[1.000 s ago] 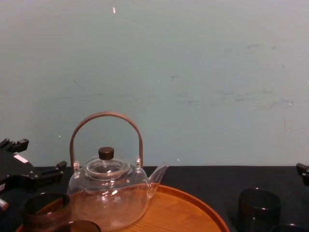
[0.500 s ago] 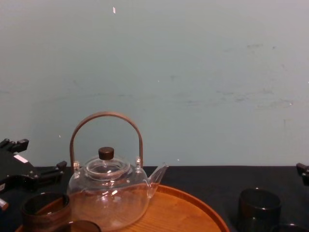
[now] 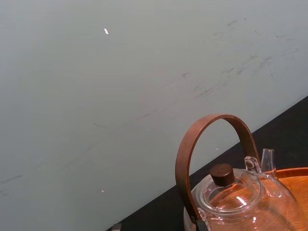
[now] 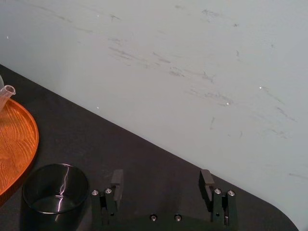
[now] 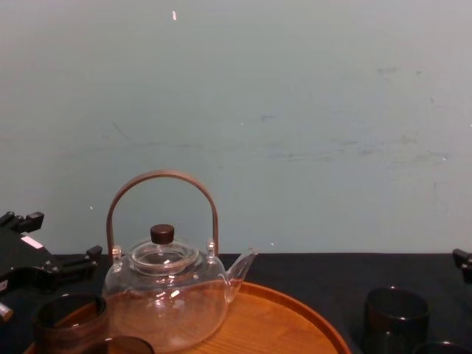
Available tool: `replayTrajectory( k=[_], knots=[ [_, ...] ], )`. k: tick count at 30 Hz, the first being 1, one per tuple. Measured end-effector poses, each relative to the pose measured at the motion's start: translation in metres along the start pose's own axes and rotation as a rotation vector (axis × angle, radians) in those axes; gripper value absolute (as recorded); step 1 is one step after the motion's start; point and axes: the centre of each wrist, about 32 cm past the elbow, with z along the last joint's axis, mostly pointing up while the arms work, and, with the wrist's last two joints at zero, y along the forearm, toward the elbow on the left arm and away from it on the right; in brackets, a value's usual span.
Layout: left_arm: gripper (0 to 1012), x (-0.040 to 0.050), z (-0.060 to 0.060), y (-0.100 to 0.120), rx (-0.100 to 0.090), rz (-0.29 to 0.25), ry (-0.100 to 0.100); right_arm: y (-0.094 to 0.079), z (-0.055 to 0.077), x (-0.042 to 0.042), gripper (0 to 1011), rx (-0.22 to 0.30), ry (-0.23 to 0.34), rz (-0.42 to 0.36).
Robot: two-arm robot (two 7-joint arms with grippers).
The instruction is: Pick up the glass from the table and place it on the tray.
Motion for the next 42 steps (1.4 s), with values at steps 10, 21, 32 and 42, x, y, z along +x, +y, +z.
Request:
replayTrajectory(
  k=[10,21,32,42],
  knots=[
    [1001,0.0,0.0,0.0,0.0,0.0,0.0,-0.012,0.003,0.0028,1002,0.01,0.002,0.024],
    [1001,0.0,0.0,0.0,0.0,0.0,0.0,-0.051,0.012,0.0032,1002,-0.005,0.061,0.103],
    [1001,0.0,0.0,0.0,0.0,0.0,0.0,-0.088,0.02,-0.008,1002,0.002,0.105,0.197],
    [1001,0.0,0.0,0.0,0.0,0.0,0.0,-0.103,0.02,-0.02,1002,-0.013,0.126,0.296]
  ],
)
